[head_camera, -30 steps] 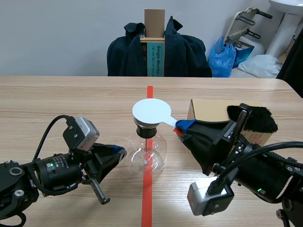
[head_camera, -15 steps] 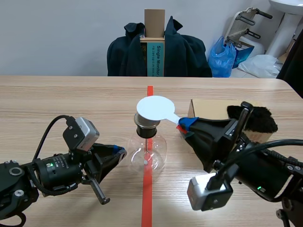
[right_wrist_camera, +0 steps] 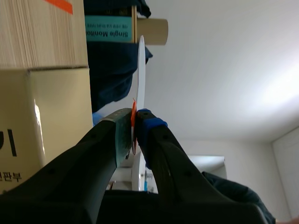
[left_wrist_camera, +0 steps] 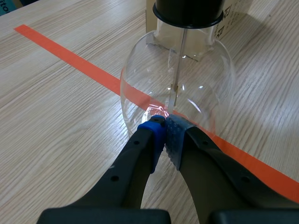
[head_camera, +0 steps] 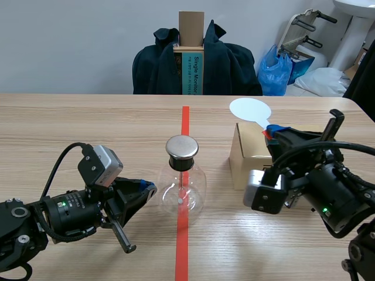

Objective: Do the electroscope experiment.
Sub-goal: 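Move the plate toward and away from the electroscope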

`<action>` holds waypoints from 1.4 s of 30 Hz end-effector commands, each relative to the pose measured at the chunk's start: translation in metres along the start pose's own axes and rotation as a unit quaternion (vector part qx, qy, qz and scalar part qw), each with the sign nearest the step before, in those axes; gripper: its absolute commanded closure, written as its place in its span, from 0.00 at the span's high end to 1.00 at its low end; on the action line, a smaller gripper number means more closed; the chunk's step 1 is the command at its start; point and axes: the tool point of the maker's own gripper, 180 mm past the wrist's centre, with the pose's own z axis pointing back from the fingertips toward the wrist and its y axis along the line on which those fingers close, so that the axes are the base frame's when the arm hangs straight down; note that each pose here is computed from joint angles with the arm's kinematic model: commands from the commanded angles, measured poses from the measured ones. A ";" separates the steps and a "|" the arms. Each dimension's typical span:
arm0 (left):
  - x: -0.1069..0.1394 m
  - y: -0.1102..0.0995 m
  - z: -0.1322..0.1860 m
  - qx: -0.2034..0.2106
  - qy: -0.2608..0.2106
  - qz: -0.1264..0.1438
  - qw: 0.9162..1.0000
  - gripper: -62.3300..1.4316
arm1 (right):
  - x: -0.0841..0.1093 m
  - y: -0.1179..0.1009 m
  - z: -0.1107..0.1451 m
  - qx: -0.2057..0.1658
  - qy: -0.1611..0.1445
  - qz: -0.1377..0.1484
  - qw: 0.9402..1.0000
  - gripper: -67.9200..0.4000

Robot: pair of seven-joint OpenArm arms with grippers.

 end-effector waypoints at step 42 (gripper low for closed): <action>0.010 0.005 -0.001 0.004 -0.015 -0.008 1.000 0.07 | 0.084 -0.008 0.021 -0.013 -0.255 0.014 0.967 0.02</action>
